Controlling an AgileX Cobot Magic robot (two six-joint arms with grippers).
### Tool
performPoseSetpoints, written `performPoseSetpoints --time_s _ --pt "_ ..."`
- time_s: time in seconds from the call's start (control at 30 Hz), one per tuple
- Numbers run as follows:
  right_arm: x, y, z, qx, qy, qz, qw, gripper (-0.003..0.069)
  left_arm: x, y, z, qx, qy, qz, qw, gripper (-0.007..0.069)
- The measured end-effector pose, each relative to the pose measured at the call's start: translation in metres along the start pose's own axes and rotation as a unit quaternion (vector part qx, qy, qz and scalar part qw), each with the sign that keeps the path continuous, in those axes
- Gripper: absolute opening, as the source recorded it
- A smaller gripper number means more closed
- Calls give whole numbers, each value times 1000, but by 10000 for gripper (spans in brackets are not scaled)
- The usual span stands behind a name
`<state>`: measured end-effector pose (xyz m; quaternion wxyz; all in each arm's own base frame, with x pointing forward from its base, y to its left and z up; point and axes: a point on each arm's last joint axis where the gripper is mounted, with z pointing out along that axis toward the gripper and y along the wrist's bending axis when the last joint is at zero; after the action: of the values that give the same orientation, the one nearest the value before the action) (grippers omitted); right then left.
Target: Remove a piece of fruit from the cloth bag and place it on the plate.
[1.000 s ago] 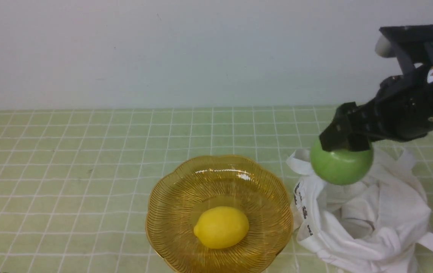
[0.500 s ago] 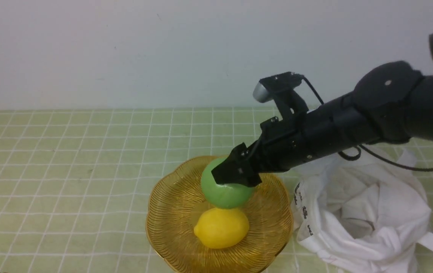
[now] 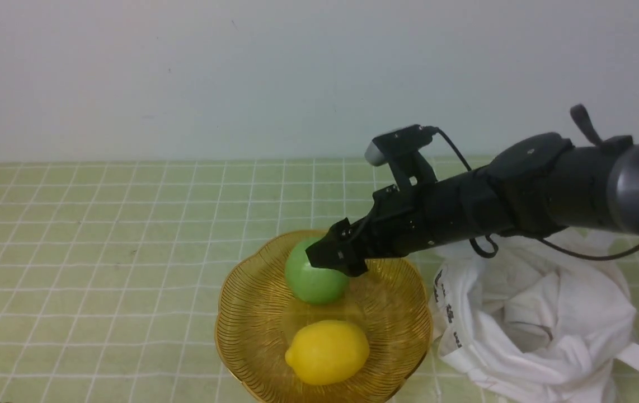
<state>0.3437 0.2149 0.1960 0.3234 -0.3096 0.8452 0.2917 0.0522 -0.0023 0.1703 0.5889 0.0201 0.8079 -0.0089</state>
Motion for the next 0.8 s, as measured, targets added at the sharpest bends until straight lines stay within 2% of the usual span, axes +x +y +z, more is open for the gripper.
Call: performPoseSetpoints --time_s 0.13,0.3,0.33,0.43,0.53,0.57,0.63,0.67,0.7,0.8 --pt "0 -1 -2 10 6 -25 1000 691 0 0 0 0 0 0 1000 -8" --pt "-14 9 -29 28 6 -86 996 681 0 0 0 0 0 0 1000 -8" --pt "-22 17 -48 37 1 -111 993 657 0 0 0 0 0 0 1000 -8" --pt "-31 29 -74 48 -5 -124 991 606 0 0 0 0 0 0 1000 -8" --pt "-41 49 -122 75 -14 -143 987 489 0 0 0 0 0 0 1000 -8" --pt "-42 50 -125 76 -14 -144 987 482 0 0 0 0 0 0 1000 -8" --pt "-43 61 -156 99 -15 -146 984 398 0 0 0 0 0 0 1000 -8" --pt "-44 65 -164 105 -18 -149 983 382 0 0 0 0 0 0 1000 -8" --pt "-40 72 -189 132 -8 -159 978 302 0 0 0 0 0 0 1000 -8" --pt "-33 82 -223 170 3 -153 973 206 0 0 0 0 0 0 1000 -8"
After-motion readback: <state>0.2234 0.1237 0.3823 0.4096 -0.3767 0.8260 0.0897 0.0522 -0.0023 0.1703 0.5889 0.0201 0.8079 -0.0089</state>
